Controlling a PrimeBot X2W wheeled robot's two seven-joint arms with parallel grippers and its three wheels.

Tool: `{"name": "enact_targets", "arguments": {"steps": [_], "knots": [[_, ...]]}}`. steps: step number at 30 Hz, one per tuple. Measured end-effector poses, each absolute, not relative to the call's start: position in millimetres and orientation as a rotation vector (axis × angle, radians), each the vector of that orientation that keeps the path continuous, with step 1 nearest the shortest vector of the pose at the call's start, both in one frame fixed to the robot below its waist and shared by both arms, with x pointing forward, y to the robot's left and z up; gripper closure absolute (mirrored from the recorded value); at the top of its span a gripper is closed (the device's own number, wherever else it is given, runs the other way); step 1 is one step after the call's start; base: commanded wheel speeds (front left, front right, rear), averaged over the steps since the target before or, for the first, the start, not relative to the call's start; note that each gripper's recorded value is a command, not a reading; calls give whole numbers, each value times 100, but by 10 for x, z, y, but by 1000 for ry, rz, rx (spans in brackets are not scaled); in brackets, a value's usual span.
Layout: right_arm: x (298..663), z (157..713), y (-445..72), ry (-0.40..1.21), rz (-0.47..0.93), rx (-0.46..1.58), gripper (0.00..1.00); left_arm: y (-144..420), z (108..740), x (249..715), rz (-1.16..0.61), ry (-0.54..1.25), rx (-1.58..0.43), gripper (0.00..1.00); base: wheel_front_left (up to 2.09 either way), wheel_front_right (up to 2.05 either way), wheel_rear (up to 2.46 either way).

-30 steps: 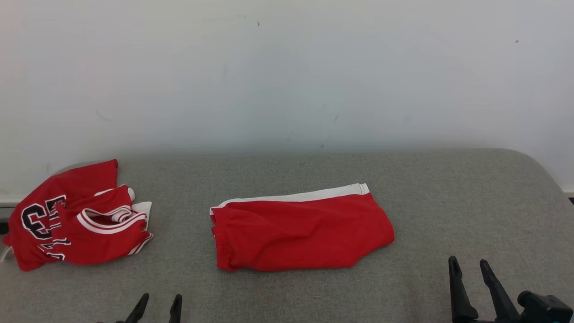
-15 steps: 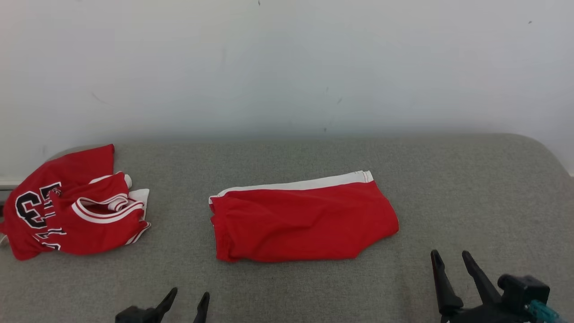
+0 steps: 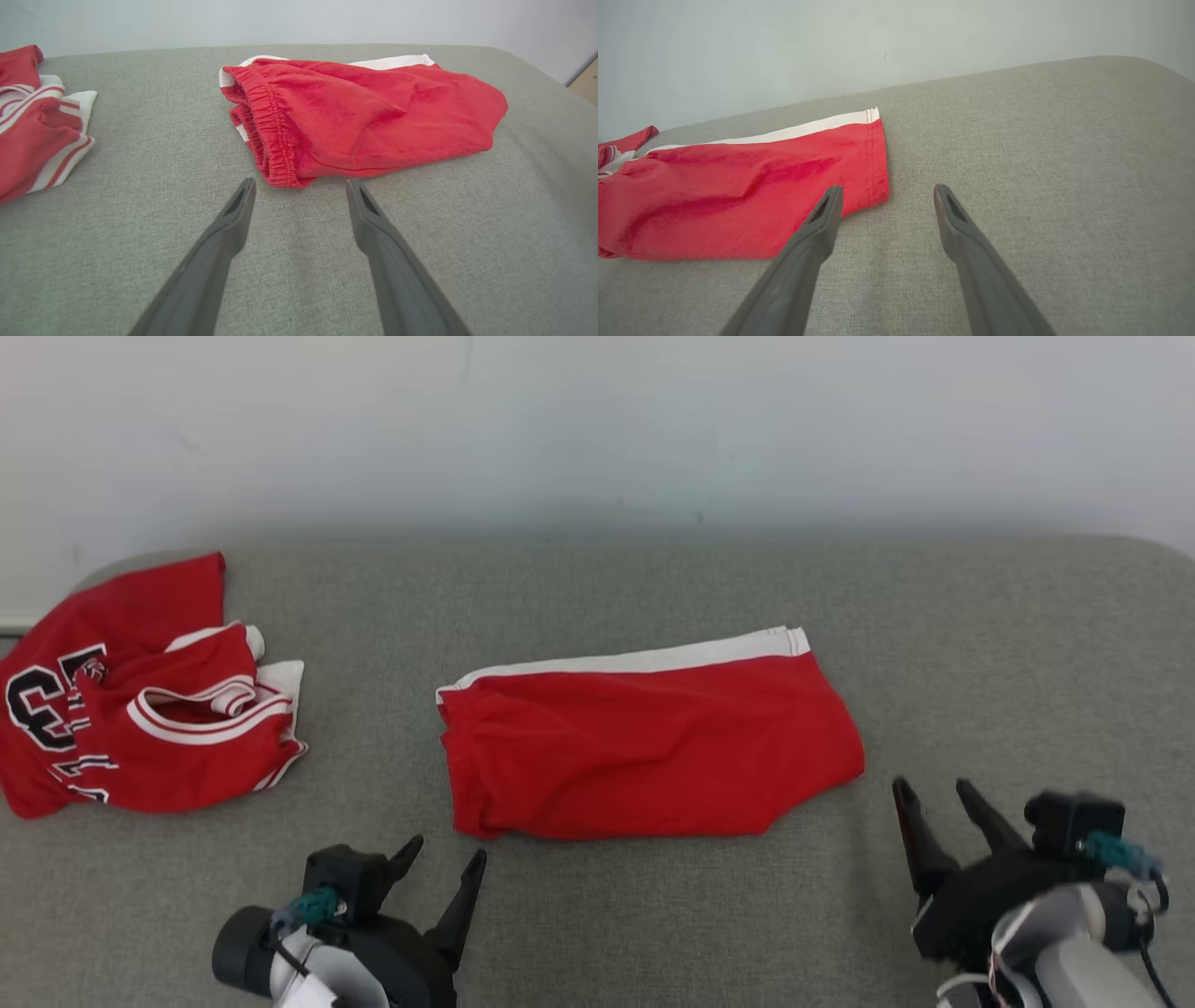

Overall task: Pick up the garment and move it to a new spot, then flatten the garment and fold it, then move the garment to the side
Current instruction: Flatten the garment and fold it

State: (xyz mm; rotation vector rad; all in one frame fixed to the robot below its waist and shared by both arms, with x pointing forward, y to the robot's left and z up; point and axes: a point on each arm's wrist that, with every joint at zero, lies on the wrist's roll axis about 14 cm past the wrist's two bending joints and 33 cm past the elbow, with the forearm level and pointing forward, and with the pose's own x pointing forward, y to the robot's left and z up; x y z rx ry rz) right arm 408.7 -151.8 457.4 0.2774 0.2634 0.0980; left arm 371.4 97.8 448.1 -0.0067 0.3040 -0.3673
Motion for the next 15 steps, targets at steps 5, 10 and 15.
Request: {"name": "enact_targets", "arguments": {"steps": [5, 10, 15], "knots": [[4407, 4581, -1413, 285, 132, 268, 0, 997, 4383, 3917, -363, 347, -4, 0, 0, 0, 0], [4671, 4399, -1406, 354, 131, 254, 0, 968, 4205, 4081, -365, 403, -15, 0, 0, 0, 0], [4725, 4143, -1350, 445, 147, 240, 0, 951, 4055, 4121, -363, 450, -24, 0, 0, 0, 0]]}}
